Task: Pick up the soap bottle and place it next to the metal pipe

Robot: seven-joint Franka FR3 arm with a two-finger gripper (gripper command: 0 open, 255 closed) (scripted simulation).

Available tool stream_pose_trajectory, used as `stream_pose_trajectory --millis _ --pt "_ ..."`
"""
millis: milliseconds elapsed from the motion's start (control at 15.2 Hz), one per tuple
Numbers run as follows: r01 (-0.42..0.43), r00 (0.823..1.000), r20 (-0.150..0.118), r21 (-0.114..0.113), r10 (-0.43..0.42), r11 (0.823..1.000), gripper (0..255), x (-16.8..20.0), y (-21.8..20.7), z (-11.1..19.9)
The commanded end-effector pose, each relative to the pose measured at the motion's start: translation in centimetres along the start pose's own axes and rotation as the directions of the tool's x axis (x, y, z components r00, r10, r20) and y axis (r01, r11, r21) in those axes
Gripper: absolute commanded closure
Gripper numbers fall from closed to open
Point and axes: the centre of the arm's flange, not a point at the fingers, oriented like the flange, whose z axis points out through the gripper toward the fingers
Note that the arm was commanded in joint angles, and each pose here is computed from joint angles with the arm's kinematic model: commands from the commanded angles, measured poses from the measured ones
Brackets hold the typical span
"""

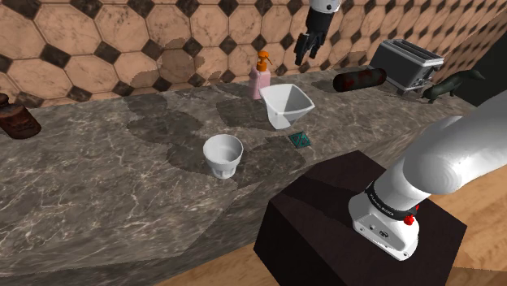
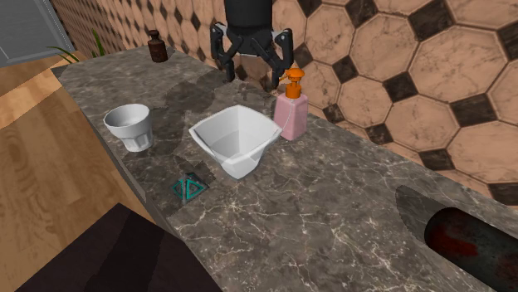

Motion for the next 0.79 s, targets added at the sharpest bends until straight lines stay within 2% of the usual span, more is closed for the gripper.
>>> stream_pose_trajectory --millis 0,726 --pt "-0.001 1.000 -0.018 0.008 0.001 1.000 0 2.1 0.6 1.0" --pt "-0.002 0.994 -0.110 0.058 0.009 0.998 0 14.3 3.9 5.5"
